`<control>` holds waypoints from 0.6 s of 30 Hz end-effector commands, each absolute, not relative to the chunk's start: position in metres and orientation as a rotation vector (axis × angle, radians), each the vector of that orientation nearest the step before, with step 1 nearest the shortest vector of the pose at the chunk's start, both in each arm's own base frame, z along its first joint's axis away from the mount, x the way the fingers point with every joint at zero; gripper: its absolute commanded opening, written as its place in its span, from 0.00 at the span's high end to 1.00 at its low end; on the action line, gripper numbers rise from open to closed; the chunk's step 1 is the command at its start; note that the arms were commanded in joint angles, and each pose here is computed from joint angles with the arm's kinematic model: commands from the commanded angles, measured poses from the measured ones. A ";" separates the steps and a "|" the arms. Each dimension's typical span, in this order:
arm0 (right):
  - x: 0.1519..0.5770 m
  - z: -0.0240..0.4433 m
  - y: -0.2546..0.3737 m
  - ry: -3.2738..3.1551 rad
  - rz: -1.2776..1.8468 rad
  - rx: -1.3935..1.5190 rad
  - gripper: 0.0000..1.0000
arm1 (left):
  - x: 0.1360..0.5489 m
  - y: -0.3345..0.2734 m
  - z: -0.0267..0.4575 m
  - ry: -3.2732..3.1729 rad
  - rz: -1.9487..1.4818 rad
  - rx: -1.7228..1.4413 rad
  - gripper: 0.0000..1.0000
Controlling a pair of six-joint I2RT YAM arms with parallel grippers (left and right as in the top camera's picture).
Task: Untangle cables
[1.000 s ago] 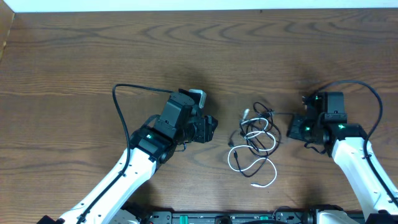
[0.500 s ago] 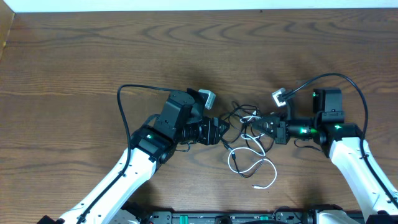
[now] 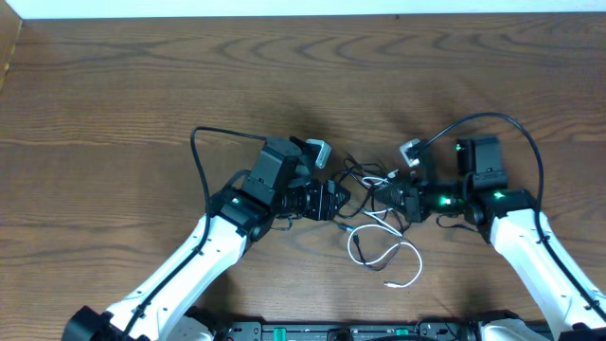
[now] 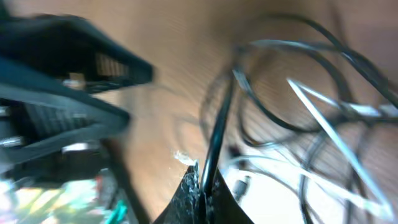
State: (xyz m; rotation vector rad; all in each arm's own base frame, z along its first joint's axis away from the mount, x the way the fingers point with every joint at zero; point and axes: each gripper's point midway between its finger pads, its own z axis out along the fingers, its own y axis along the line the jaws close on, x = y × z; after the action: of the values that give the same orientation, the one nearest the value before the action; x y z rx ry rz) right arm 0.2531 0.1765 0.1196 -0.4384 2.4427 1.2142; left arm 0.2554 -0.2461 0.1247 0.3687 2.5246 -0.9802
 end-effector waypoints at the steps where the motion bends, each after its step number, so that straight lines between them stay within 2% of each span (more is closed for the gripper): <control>1: 0.257 0.107 0.171 2.547 1.020 -0.367 0.99 | 0.270 -0.236 0.116 2.536 -0.866 0.301 0.38; 6: 0.246 0.154 0.196 2.466 1.028 -0.538 0.99 | 0.279 -0.227 0.111 2.533 -0.780 0.265 0.38; 10: 0.244 0.216 0.212 2.328 0.999 -0.639 0.99 | 0.281 -0.229 0.114 2.518 -0.789 0.259 0.38; 12: 0.240 0.268 0.225 2.188 1.010 -0.711 0.99 | 0.286 -0.232 0.118 2.501 -0.816 0.213 0.38; 18: 0.227 0.337 0.239 1.993 1.030 -0.795 0.99 | 0.296 -0.239 0.131 2.442 -0.873 0.155 0.37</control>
State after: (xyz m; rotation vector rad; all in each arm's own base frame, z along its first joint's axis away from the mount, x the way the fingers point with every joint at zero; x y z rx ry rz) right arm 0.2346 0.2343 0.3098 -0.7621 2.0687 1.0242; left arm 0.2890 -0.2383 0.1275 0.2218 2.4500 -0.8569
